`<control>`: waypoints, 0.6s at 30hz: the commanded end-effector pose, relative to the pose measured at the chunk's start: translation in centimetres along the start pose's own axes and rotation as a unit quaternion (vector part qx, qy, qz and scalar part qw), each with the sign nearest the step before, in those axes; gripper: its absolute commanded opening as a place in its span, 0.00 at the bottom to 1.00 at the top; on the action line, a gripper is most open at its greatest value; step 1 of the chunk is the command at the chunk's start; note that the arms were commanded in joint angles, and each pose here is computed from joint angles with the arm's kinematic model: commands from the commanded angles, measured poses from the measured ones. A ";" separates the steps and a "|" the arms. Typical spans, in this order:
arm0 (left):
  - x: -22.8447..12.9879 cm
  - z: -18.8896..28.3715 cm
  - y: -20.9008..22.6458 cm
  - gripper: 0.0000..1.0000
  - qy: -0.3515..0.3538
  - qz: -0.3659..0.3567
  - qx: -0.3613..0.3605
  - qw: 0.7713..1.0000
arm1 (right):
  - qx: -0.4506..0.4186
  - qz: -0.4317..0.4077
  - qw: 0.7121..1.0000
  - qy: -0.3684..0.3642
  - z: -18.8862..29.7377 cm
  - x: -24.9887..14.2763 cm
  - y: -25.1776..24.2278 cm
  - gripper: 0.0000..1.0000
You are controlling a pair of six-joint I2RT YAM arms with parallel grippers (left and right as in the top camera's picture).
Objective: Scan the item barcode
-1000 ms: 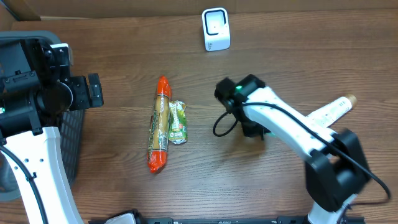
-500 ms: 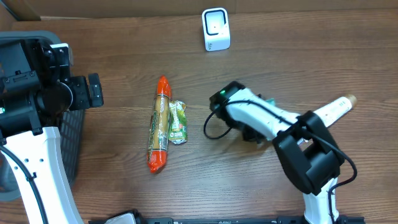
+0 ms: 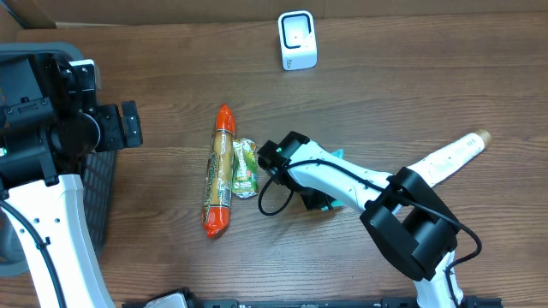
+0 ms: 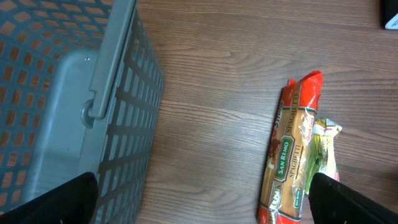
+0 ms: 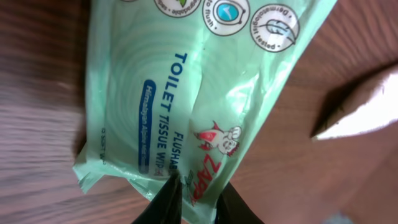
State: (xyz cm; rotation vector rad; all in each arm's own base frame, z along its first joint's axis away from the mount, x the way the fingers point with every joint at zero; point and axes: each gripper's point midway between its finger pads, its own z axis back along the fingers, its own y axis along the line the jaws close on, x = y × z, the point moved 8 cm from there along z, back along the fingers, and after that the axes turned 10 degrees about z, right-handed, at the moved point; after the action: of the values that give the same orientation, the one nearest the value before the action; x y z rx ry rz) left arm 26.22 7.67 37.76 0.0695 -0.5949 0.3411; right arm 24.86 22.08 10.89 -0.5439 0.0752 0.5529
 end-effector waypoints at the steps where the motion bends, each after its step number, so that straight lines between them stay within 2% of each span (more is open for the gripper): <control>1: 0.1 0.2 0.0 1.00 -0.005 -0.009 0.002 1.000 | 0.038 0.002 0.997 -0.063 2.7 2.4 -0.3 0.19; 6: 0.1 0.2 0.0 0.99 -0.005 -0.009 0.002 1.000 | 0.097 -0.013 0.989 -0.115 4.6 4.7 -0.8 0.22; 11: 0.1 0.2 0.0 0.99 -0.005 -0.009 0.002 1.000 | 0.160 -0.045 0.981 -0.102 3.8 5.5 -2.4 0.24; 13: 0.1 0.2 0.0 1.00 -0.005 -0.009 0.002 1.000 | 0.200 -0.060 0.974 -0.089 3.3 5.6 -3.2 0.36; 15: 0.1 0.2 0.0 0.99 -0.005 -0.009 0.002 1.000 | 0.281 -0.087 0.953 -0.068 2.5 5.9 -4.6 0.58; 16: 0.1 0.2 0.0 1.00 -0.005 -0.009 0.002 1.000 | 0.307 -0.096 0.945 -0.061 2.3 5.9 -5.1 0.63; 18: 0.1 0.2 0.0 1.00 -0.005 -0.009 0.002 1.000 | 0.346 -0.110 0.930 -0.050 1.8 5.9 -5.7 0.66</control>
State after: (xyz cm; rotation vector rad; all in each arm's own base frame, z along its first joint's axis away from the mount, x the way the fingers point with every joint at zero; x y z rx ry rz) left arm 26.22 7.67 37.77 0.0695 -0.5953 0.3411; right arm 32.14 22.17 13.42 -0.0493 0.0328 0.3776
